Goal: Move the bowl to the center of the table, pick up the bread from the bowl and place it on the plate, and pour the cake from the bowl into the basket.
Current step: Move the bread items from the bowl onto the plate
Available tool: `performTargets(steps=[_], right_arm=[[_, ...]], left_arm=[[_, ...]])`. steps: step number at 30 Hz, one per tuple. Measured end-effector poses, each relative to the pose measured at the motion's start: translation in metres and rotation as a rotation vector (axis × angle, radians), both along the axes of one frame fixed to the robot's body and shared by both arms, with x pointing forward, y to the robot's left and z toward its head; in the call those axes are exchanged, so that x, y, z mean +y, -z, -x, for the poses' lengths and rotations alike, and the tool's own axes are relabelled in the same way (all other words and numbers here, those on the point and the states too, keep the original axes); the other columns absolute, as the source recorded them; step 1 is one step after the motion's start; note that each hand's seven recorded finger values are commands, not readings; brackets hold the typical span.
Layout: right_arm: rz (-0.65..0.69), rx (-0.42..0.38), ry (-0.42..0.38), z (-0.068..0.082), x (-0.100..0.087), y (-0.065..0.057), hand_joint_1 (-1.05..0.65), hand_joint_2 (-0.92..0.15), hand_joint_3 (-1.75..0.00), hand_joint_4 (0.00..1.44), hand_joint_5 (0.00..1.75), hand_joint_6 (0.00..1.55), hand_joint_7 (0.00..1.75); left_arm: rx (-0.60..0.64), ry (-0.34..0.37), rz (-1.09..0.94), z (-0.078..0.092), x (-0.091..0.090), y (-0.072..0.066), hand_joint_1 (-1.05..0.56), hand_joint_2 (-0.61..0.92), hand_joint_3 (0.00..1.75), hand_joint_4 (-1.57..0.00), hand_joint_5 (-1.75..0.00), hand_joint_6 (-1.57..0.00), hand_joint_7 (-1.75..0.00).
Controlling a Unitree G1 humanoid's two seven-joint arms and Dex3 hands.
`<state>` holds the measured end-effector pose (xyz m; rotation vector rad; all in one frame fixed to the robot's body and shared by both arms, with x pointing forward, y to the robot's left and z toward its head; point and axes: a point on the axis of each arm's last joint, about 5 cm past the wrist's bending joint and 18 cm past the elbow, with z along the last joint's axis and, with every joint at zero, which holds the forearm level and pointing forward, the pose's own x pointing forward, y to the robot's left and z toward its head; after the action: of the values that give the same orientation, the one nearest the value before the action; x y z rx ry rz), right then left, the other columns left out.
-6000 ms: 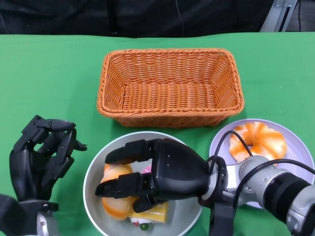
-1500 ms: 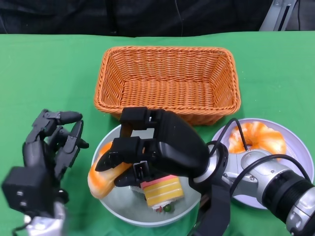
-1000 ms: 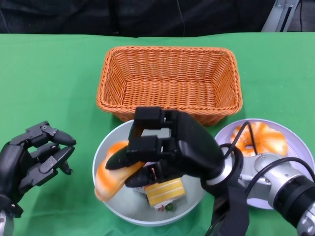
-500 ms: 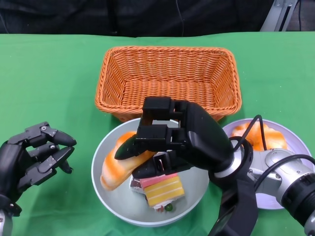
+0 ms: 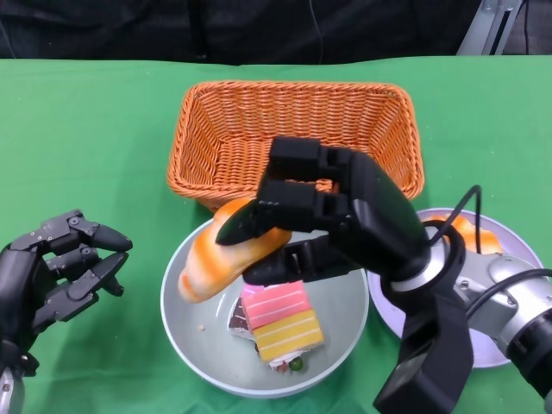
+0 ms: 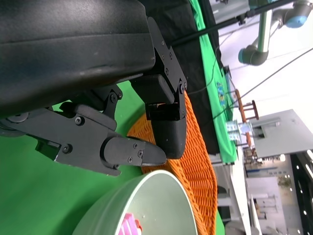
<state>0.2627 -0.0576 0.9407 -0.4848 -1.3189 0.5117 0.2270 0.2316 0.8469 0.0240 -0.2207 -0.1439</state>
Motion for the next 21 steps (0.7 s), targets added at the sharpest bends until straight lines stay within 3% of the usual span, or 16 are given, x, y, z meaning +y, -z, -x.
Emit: performTargets(steps=[2, 8, 21], right_arm=[[-0.006, 0.004, 0.010, 0.000, -0.003, -0.001, -0.21, -0.91, -0.02, 0.79, 1.22, 0.82, 0.93], [-0.020, 0.003, 0.029, -0.001, -0.009, -0.009, -0.25, -0.92, -0.03, 0.80, 1.21, 0.83, 0.93], [-0.123, 0.036, 0.166, 0.001, -0.031, -0.019, -0.25, -0.91, -0.18, 0.79, 1.33, 0.81, 1.08]], left_arm=[[-0.004, 0.000, -0.001, 0.000, -0.001, 0.000, -0.26, 0.68, 0.79, -0.80, -1.57, -0.87, -1.14], [0.001, 0.002, 0.001, 0.001, -0.001, 0.002, -0.26, 0.73, 0.70, -0.82, -1.57, -0.86, -1.15], [0.000, 0.000, -0.010, 0.003, -0.002, 0.004, -0.26, 0.80, 0.58, -0.79, -1.59, -0.84, -1.18]])
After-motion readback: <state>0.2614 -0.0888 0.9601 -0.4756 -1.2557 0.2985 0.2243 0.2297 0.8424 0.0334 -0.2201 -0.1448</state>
